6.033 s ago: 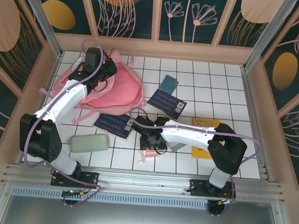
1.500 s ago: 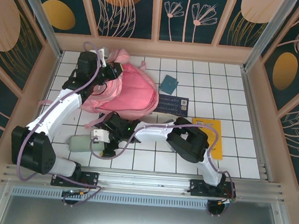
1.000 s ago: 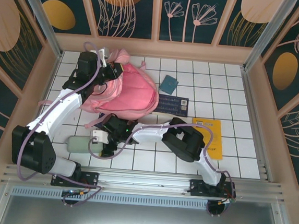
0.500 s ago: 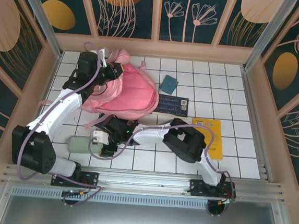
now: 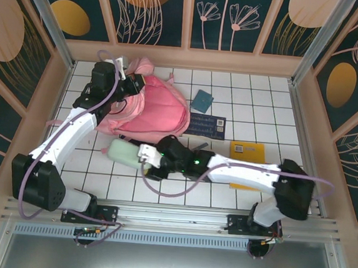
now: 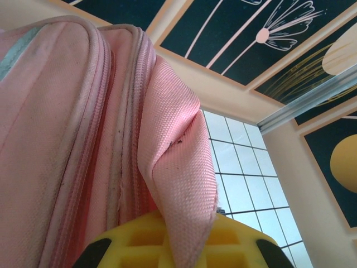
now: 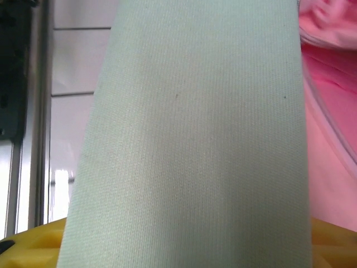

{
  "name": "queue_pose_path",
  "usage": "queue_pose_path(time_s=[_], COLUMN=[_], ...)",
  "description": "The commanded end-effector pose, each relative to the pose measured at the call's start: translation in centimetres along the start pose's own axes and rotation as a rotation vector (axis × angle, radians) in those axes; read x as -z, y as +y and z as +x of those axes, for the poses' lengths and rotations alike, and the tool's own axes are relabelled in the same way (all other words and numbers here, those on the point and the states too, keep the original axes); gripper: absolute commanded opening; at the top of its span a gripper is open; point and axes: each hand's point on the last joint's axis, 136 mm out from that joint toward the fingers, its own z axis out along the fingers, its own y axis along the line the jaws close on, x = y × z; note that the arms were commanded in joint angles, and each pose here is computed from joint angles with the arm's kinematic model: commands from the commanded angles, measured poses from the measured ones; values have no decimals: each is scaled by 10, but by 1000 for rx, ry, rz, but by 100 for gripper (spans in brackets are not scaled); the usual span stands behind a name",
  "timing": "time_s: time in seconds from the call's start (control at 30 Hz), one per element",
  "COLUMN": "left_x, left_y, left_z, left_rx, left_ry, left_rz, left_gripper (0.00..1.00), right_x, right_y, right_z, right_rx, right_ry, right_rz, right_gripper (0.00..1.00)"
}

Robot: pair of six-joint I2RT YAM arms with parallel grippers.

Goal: Pack books, pencil case, and school supplies into a backpack

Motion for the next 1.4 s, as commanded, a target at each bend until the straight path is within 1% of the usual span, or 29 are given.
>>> queue_pose_path(time_s=[0.0,0.07,0.17,0.23,0.33,0.47,0.63,0.73,0.87,1.0,1.07,1.2,1.3,1.37], left_x=[19,21,23,25,30,33,39,41,44,52,58,64,65,65], left_y=[-18,-19,-26,-30,-32,-34,-39,-45,-53,-66,-73,-79,-82,-82], left_z=[-35,-37,-37,-38,-41,-42,-43,-43,-44,-49,-53,-60,-61,-60], left_rx=[-60,-62,-66,-75,-91,-101,-117,-119,-119,-110,-112,-128,-138,-147], left_ry=[-118,-124,-117,-115,-129,-132,-140,-135,-126,-128,-136,-147,-138,-129], left_rz=[15,14,41,54,56,56,69,99,129,169,188,182,186,189], left_gripper=[0,0,0,0,0,0,0,0,0,0,0,0,0,0], right_x=[36,57,72,75,75,69,47,32,6,-20,-30,-46,-59,-65], right_y=[-20,-32,-53,-72,-106,-143,-168,-185,-201,-219,-230,-254,-266,-278], right_z=[38,44,58,65,68,67,44,32,22,25,26,31,35,41], right_rx=[-83,-96,-85,-97,-160,-182,-126,-138,-111,-122,-137,-137,-100,-70], right_ry=[115,124,167,206,218,239,223,217,239,266,273,319,350,377], right_rz=[161,237,338,399,455,489,468,444,430,423,437,515,557,612], right_gripper=[62,62,62,61,60,59,61,62,62,63,64,65,65,66])
